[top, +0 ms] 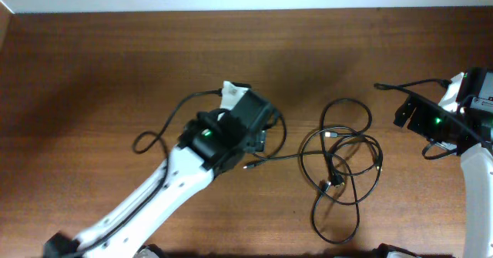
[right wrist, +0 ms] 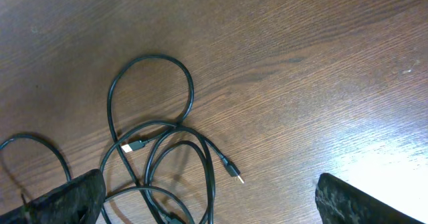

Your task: Untangle cables

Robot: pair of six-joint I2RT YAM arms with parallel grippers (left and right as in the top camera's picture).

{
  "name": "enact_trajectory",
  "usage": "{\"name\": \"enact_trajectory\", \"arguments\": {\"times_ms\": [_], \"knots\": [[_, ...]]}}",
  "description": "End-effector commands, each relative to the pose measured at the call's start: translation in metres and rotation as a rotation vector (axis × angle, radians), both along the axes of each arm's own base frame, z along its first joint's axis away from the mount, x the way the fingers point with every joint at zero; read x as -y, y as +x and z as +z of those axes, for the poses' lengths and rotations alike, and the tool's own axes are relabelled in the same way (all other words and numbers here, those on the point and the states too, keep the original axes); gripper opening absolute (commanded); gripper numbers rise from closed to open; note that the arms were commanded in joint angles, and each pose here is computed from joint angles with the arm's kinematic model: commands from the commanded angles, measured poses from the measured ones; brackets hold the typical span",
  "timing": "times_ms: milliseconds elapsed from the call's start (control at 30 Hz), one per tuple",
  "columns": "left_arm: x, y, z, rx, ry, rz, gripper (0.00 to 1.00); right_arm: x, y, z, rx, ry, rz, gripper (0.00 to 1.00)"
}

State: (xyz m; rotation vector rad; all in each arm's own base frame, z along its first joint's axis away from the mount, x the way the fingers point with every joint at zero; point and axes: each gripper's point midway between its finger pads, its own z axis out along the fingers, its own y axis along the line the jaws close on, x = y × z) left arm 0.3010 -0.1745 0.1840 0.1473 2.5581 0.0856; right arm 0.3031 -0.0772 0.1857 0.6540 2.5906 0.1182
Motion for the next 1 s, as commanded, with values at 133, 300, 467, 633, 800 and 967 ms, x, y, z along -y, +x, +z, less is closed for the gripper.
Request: {"name": "enact_trajectory", "arguments": {"times_ms": [133, 300, 467, 633, 800, 967], "knots": [[0.018, 0.012, -0.073, -0.148, 0.060, 0.008, 0.99, 0.004, 0.002, 0.005, 0.010, -0.012, -0.013, 0.99], [0.036, 0.007, -0.123, -0.280, 0.046, -0.021, 0.99, 0.004, 0.003, 0.002, 0.002, -0.010, -0.013, 0.99], [0.043, 0.004, -0.147, -0.339, 0.042, -0.030, 0.99, 0.005, 0.005, -0.008, -0.031, 0.001, -0.013, 0.99], [0.047, 0.009, -0.148, -0.322, 0.028, -0.032, 0.99, 0.005, 0.006, -0.018, -0.069, 0.014, -0.013, 0.99], [0.052, 0.015, -0.147, -0.293, 0.004, -0.036, 0.99, 0.004, 0.006, -0.019, -0.070, 0.017, -0.011, 0.99], [0.052, 0.014, -0.148, -0.296, 0.005, -0.031, 0.99, 0.004, 0.006, -0.019, -0.070, 0.017, -0.011, 0.99]]}}
